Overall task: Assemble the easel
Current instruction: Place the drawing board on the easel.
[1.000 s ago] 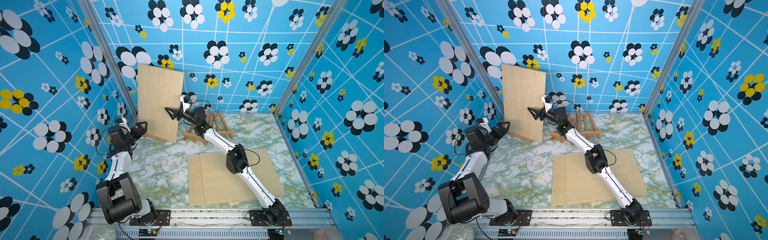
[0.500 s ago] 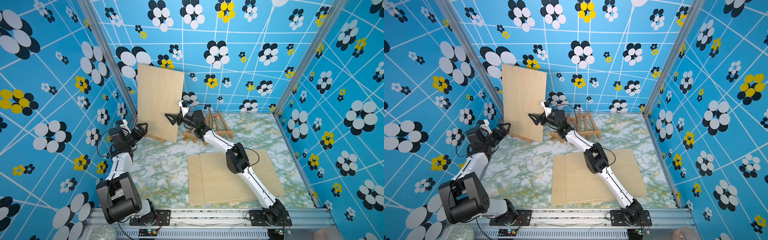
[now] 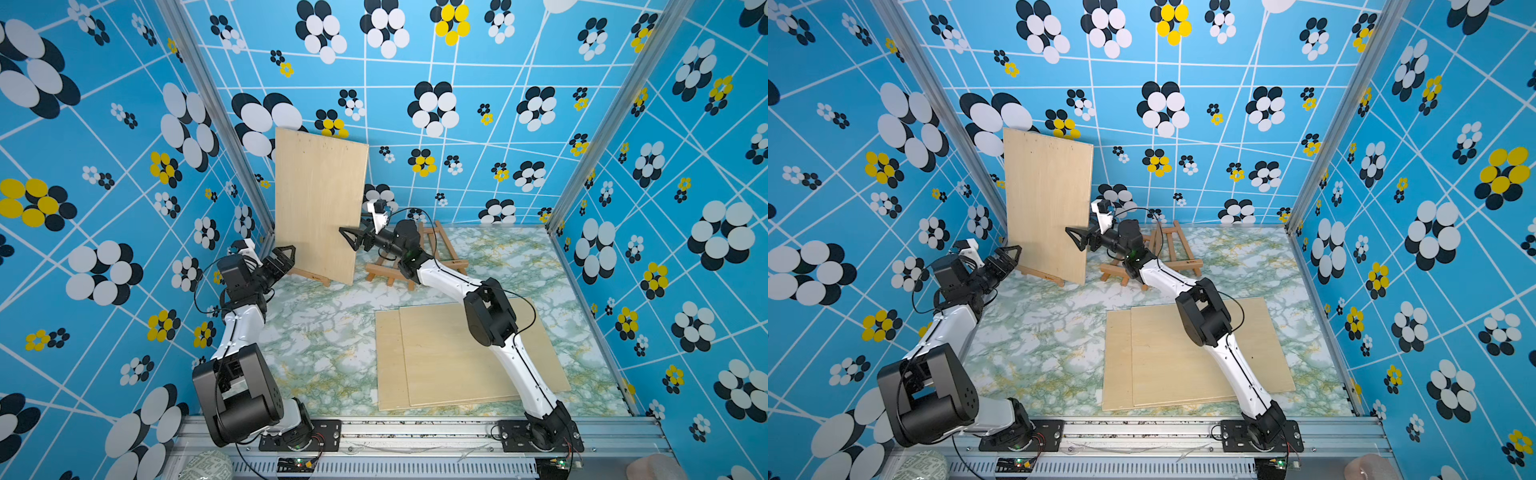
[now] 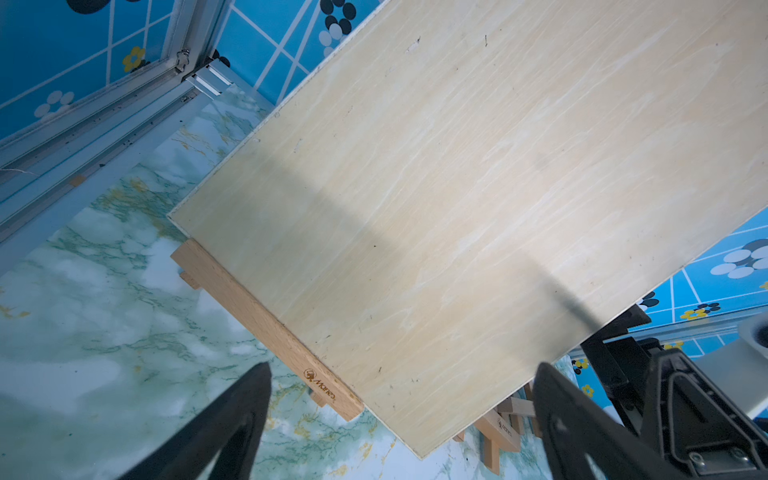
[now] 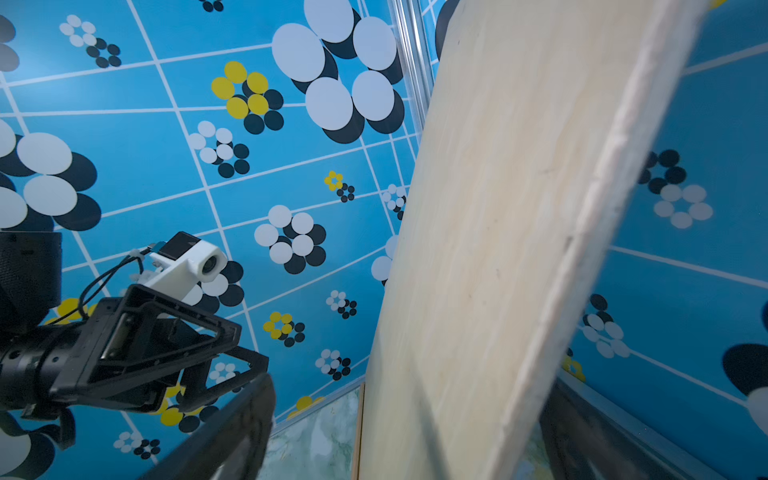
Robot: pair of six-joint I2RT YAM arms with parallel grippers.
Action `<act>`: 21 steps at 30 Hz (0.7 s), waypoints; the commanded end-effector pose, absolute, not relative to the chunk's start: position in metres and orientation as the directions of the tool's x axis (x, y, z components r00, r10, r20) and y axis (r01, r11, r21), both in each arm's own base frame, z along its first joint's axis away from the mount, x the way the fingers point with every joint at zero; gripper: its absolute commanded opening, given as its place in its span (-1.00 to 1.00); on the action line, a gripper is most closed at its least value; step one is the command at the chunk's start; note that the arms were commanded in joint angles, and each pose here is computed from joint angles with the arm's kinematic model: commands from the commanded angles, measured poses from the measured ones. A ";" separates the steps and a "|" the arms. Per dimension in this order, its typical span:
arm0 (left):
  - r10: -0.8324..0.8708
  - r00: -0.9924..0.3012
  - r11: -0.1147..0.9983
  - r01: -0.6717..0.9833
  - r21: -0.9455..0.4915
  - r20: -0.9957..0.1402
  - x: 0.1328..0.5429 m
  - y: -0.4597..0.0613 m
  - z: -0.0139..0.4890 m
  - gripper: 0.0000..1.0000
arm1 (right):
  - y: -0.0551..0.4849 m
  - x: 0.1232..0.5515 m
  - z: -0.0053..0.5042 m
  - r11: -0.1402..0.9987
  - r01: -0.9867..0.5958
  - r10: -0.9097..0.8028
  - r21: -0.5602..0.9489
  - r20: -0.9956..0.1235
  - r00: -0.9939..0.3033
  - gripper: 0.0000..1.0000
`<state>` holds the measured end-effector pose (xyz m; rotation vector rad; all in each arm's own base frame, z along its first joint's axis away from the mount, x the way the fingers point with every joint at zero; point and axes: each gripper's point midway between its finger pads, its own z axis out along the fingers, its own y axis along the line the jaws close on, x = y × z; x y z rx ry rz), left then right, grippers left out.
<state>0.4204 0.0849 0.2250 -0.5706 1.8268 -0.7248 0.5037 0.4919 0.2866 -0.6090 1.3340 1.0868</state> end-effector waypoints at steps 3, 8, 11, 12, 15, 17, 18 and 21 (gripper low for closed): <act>-0.670 -0.341 0.709 -0.031 -0.704 -0.659 0.418 0.085 0.229 0.99 | 0.457 0.479 0.348 0.419 -0.889 0.324 0.186 -0.945 -0.044 0.97; -0.678 -0.336 0.702 -0.033 -0.711 -0.654 0.415 0.083 0.236 0.99 | 0.419 0.486 0.314 0.656 -0.669 0.142 0.349 -0.928 -0.345 0.68; -0.698 -0.332 0.684 -0.046 -0.728 -0.634 0.410 0.082 0.240 1.00 | 0.383 0.489 0.274 0.863 -0.418 0.014 0.283 -0.841 -0.541 0.59; -0.711 -0.334 0.671 -0.061 -0.739 -0.619 0.408 0.082 0.239 1.00 | 0.379 0.488 0.267 0.889 -0.381 -0.010 0.253 -0.822 -0.569 0.57; -0.753 -0.353 0.622 -0.107 -0.776 -0.555 0.401 0.078 0.236 0.96 | 0.379 0.486 0.242 0.939 -0.318 -0.102 0.130 -0.778 -0.620 0.45; -0.765 -0.375 0.598 -0.112 -0.793 -0.524 0.395 0.072 0.237 0.95 | 0.389 0.485 0.240 0.945 -0.314 -0.130 0.095 -0.772 -0.623 0.47; -0.762 -0.384 0.597 -0.105 -0.795 -0.521 0.393 0.067 0.238 0.95 | 0.392 0.486 0.239 0.947 -0.308 -0.125 0.095 -0.772 -0.623 0.47; -0.745 -0.401 0.615 -0.101 -0.782 -0.534 0.381 0.058 0.244 0.96 | 0.400 0.491 0.234 0.954 -0.282 -0.100 0.102 -0.779 -0.619 0.49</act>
